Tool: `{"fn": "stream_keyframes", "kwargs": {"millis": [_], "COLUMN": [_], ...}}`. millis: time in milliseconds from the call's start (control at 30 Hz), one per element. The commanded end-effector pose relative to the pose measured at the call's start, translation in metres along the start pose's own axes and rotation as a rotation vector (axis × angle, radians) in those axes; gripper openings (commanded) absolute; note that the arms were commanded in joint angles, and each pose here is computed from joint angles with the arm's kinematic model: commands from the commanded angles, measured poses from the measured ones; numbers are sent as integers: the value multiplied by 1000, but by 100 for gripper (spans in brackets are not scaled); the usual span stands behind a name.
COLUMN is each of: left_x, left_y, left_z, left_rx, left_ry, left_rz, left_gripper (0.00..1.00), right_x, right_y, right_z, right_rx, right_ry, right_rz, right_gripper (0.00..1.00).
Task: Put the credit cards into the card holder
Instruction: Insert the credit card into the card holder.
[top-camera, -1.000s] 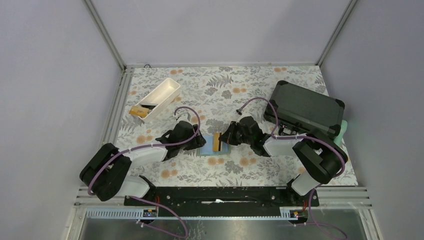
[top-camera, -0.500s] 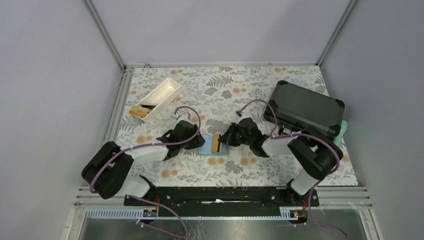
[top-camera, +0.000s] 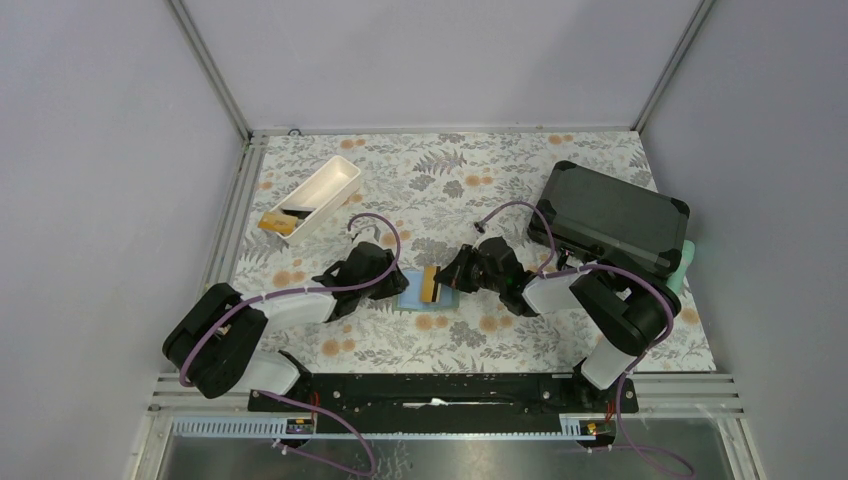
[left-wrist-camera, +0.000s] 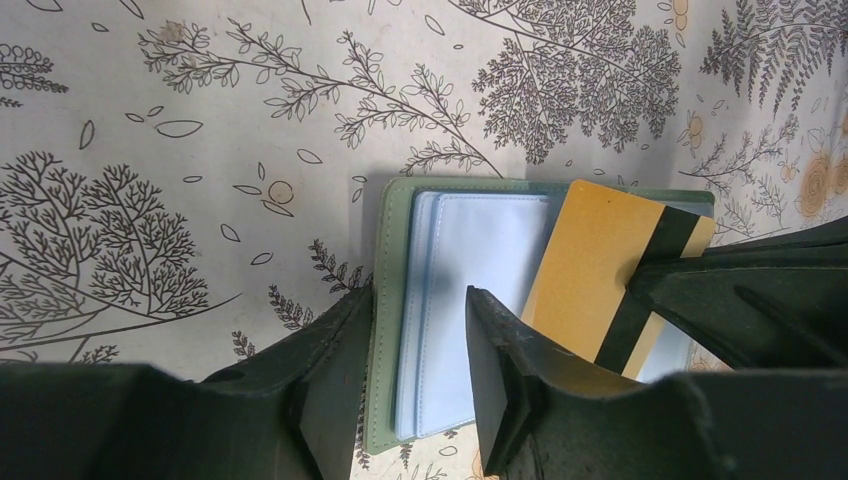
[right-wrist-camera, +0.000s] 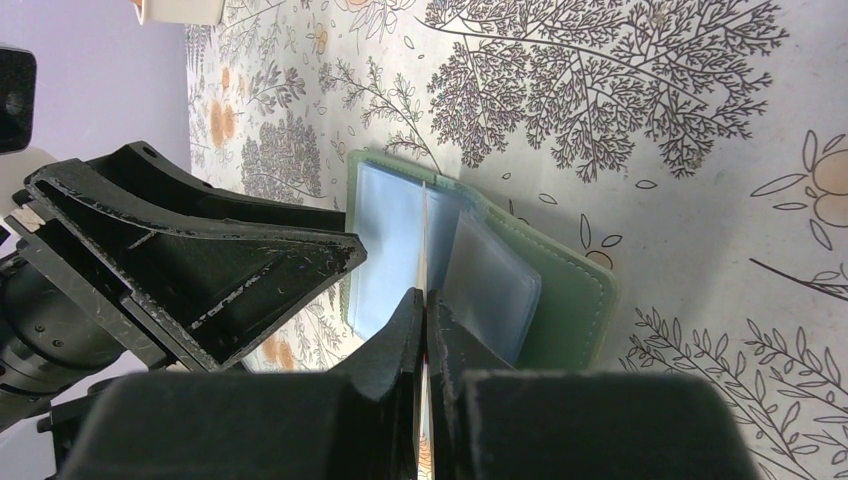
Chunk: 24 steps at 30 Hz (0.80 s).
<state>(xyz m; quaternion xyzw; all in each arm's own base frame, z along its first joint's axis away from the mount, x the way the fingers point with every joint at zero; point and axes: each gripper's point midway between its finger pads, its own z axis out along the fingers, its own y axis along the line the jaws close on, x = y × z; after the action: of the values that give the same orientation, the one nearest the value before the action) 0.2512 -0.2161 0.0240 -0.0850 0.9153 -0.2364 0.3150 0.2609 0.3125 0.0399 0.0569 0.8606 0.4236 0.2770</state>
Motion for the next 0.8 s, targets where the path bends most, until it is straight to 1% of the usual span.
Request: {"fn": "stream_keyframes", "kwargs": {"millis": [0, 433, 767], "left_x": [30, 27, 26], "left_y": [26, 30, 29], "left_z": [-1, 1, 2], "left_rx": [-73, -99, -96], "left_ry": [96, 85, 85], "left_rz": [4, 18, 28], "left_gripper": [41, 38, 37], "right_x": [-4, 7, 14], "right_y": [-1, -16, -17], "right_z": [3, -2, -1], "right_rx": [13, 94, 98], "right_ry": [-20, 18, 57], "right_rz": [1, 23, 25], "right_gripper": [0, 0, 0]}}
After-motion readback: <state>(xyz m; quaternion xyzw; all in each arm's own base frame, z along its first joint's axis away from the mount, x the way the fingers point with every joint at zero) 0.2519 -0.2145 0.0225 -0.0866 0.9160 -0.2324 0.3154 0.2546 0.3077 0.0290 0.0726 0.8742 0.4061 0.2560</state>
